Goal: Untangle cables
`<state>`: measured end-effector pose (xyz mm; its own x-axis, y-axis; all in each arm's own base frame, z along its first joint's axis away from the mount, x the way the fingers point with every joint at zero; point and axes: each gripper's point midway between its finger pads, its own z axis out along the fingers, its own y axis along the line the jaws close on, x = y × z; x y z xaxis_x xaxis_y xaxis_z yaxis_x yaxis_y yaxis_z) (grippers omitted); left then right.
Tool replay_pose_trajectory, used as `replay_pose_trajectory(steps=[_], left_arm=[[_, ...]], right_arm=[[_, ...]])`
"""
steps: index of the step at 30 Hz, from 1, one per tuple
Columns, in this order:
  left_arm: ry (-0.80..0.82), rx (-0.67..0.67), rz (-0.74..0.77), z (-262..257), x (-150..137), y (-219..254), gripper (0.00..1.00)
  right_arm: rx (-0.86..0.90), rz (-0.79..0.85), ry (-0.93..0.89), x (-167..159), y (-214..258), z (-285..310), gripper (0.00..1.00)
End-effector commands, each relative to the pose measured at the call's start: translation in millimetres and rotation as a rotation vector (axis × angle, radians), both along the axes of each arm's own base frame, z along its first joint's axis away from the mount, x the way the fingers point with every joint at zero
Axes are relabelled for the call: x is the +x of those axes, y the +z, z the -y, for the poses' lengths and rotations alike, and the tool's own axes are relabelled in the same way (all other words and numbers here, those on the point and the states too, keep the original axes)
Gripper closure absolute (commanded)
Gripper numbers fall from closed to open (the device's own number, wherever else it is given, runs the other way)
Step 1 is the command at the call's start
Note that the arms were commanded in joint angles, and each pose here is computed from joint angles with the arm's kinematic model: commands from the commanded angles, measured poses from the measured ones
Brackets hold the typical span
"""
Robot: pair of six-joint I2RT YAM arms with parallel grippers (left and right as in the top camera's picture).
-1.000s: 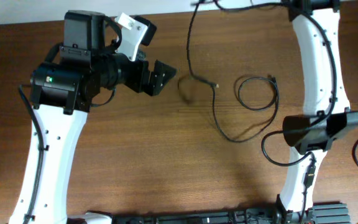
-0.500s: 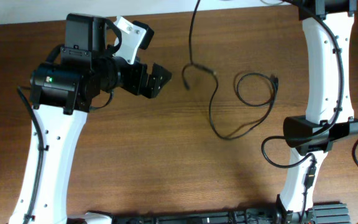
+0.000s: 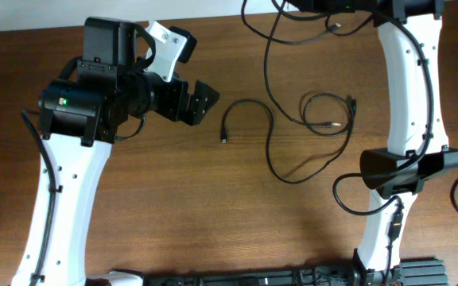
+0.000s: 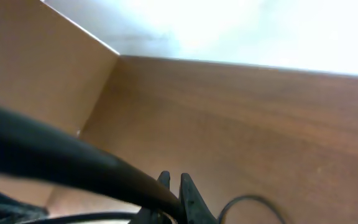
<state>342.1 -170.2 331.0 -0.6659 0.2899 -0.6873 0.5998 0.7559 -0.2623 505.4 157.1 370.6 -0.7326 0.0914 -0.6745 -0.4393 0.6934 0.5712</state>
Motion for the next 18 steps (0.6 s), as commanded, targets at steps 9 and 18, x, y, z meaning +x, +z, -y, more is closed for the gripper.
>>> replay_pose_trajectory(steps=[9, 18], left_arm=[[0.002, -0.005, 0.031, -2, -6, 13, 0.01], [0.002, -0.005, 0.031, -2, -6, 13, 0.01]], right_arm=[[-0.306, 0.087, -0.462, 40, -2, 113, 0.96], [-0.605, -0.034, -0.907, 19, -21, 260, 0.96]])
